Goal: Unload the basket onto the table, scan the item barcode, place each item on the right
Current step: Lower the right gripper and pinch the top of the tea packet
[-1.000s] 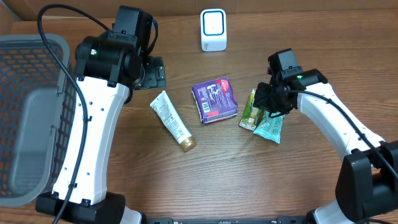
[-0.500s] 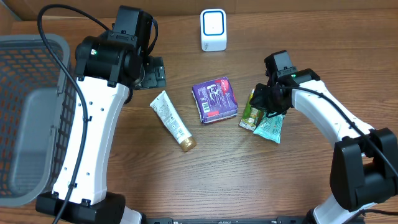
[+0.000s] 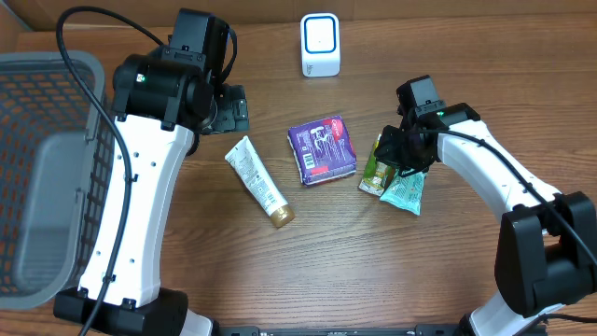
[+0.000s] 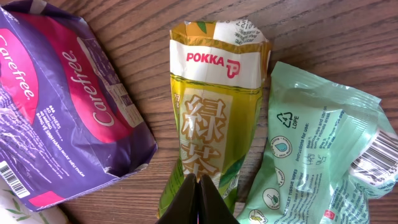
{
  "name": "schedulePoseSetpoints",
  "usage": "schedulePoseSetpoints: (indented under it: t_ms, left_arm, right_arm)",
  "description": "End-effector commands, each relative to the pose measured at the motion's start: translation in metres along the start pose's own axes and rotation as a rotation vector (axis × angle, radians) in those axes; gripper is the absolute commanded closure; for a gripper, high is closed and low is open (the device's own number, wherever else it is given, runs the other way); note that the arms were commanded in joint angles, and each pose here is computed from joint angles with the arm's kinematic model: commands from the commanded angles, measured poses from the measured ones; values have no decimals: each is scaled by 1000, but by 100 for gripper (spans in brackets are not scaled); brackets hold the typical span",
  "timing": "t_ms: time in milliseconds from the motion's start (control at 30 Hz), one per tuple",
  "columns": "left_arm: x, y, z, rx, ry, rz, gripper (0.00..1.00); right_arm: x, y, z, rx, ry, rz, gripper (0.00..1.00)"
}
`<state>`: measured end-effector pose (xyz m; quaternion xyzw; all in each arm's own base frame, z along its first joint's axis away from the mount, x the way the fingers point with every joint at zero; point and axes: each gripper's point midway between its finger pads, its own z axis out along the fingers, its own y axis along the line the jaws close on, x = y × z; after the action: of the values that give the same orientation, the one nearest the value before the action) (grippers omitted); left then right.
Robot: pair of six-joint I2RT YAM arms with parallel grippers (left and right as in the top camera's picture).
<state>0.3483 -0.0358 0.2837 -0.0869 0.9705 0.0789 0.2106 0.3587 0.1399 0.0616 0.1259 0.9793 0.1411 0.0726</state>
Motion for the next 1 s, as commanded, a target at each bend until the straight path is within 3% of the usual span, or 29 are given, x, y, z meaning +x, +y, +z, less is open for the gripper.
schedulePoseSetpoints:
  t_ms: [0,967]
  left_arm:
    - [0,3,3,-17,1,4,0]
    - [0,3,3,-17,1,4,0]
  right_arm:
    - [3,2,0,-4,5,-2,96]
    - [26,-23,58,88,171,29,95]
